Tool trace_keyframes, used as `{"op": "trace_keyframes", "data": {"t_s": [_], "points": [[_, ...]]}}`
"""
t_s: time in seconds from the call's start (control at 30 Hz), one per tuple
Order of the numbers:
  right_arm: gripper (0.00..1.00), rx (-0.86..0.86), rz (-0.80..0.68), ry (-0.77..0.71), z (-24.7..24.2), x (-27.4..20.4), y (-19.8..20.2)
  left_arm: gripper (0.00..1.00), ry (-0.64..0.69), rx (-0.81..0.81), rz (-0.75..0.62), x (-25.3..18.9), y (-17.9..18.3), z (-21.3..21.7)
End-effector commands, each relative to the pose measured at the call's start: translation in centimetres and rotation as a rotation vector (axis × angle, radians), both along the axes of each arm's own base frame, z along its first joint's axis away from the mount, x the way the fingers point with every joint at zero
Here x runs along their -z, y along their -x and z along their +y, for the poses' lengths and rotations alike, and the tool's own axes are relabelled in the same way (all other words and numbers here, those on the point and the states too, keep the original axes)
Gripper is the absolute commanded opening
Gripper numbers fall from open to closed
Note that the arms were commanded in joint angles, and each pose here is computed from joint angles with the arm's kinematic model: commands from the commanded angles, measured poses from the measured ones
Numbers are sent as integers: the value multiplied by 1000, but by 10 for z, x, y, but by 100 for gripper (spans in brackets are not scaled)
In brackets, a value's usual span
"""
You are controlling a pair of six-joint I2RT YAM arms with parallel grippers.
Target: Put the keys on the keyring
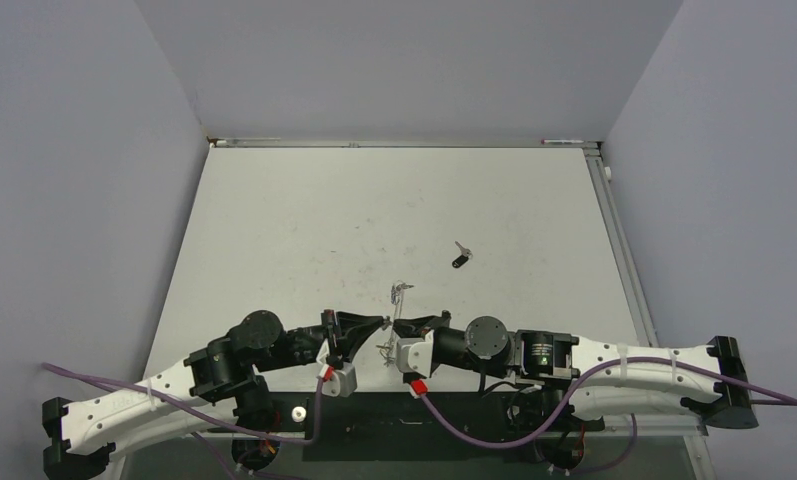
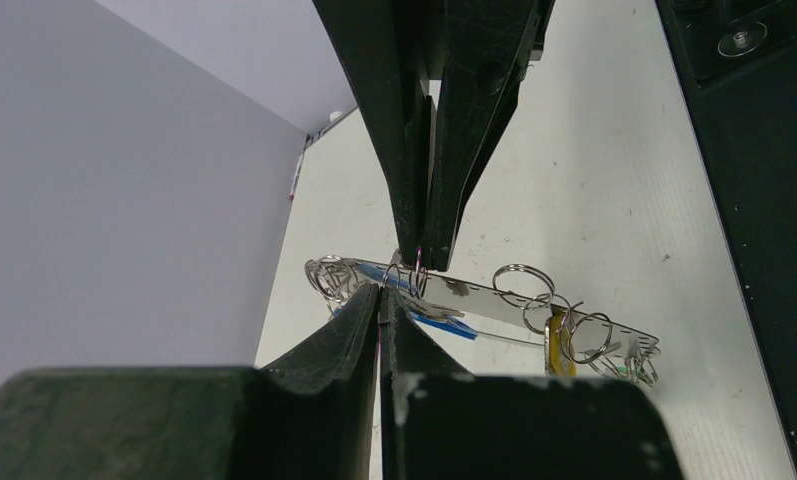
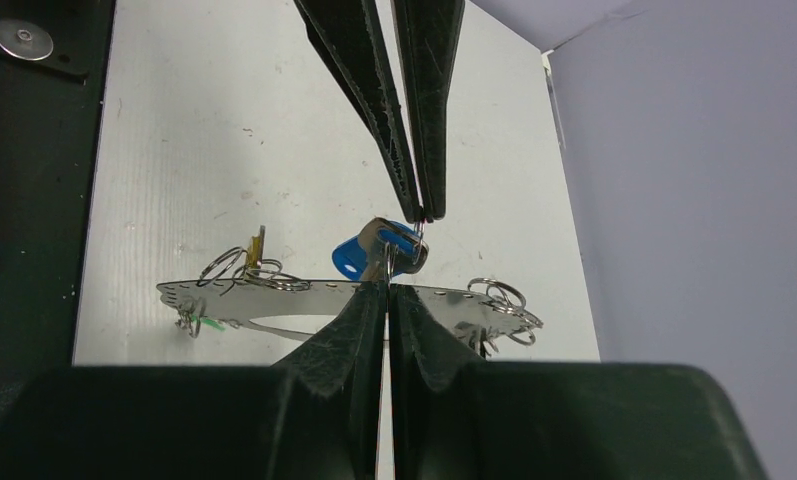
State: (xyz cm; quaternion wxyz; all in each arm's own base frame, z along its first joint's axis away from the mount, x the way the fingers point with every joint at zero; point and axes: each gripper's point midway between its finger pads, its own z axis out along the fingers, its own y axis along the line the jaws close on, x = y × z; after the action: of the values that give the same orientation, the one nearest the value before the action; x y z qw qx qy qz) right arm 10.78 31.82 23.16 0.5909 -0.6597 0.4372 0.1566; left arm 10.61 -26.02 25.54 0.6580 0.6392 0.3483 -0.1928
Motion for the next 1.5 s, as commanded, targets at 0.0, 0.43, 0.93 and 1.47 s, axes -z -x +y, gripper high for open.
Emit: {"op": "trace_keyframes", "data": {"t_s": [0.0, 0.43, 0.93, 1.47], "points": [[5, -10, 3, -132, 8, -41, 0, 0, 32, 22, -21, -10, 3, -1], [5, 15, 16, -136, 8, -41, -7, 0, 17, 46, -19, -6, 7, -2], [5, 9, 61, -161, 7, -49, -5, 0, -8, 40, -20, 1, 5, -2], [5, -15, 86, -145, 8, -47, 0, 0, -26, 23, -36, 6, 1, -2]]}}
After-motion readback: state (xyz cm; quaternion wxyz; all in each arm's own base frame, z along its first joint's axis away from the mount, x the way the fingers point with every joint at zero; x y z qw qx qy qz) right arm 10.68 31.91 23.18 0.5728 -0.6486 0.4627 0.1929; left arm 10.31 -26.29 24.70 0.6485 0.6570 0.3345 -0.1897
